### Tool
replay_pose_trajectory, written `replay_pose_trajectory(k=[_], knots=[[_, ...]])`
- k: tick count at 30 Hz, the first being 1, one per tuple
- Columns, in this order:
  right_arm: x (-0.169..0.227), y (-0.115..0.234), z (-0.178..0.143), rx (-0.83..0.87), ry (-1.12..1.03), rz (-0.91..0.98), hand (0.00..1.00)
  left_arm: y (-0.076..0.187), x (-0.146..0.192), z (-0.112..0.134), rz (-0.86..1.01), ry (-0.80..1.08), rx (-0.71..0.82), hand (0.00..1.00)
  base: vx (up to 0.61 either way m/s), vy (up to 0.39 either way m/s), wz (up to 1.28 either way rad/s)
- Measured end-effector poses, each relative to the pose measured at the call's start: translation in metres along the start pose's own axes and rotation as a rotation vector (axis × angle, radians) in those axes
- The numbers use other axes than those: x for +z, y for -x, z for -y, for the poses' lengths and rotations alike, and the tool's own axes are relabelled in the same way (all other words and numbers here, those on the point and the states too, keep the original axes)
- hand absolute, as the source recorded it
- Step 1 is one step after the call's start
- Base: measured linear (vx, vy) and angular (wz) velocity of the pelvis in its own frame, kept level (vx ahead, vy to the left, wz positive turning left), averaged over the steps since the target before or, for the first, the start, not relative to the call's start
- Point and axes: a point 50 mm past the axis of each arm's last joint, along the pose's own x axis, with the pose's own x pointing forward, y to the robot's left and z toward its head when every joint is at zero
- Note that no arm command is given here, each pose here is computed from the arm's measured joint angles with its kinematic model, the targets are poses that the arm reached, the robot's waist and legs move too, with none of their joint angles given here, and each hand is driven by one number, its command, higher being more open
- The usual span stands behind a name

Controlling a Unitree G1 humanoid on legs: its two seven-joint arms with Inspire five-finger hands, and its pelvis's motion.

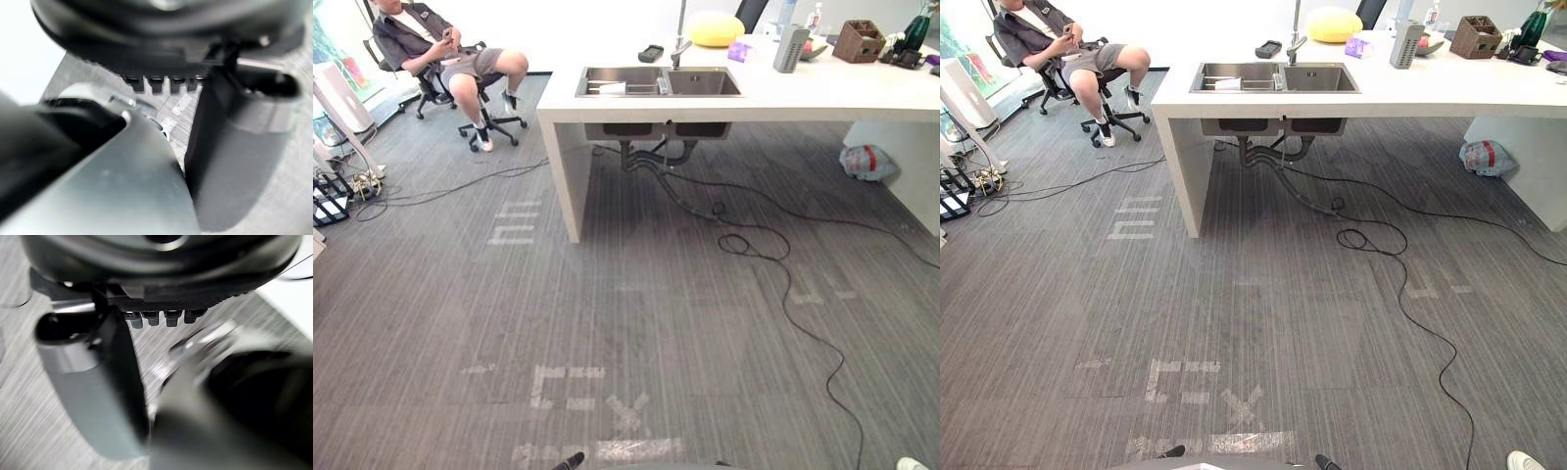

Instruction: Walk over to the sink, pick up the cup, carry it to the dishwasher, place the cup inside the dishwasher, then close the dishwasher door

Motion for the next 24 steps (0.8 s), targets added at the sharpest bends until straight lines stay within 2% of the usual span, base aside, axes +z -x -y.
replay_pose_trajectory(k=[3, 5, 9, 16, 24], knots=[[0.028, -0.004, -0.031, 0.070, 0.046, 0.065, 1.00, -0.003, 0.034, 0.025, 0.071, -0.072, -0.078, 1.00, -0.03, -0.031, 0.28], [0.051, -0.004, -0.060, 0.142, 0.078, 0.131, 1.00, -0.002, 0.060, 0.059, 0.137, -0.086, -0.207, 1.00, -0.05, -0.037, 0.28], [0.084, 0.001, -0.095, 0.245, 0.107, 0.217, 1.00, 0.003, 0.085, 0.100, 0.221, -0.135, -0.340, 1.00, -0.01, -0.022, 0.10], [0.091, 0.003, -0.100, 0.276, 0.105, 0.218, 1.00, 0.003, 0.092, 0.097, 0.281, -0.157, -0.235, 1.00, 0.00, -0.004, 0.03], [0.079, 0.000, -0.087, 0.235, 0.144, 0.209, 1.00, 0.004, 0.094, 0.084, 0.387, -0.321, -0.054, 1.00, 0.00, 0.000, 0.00]])
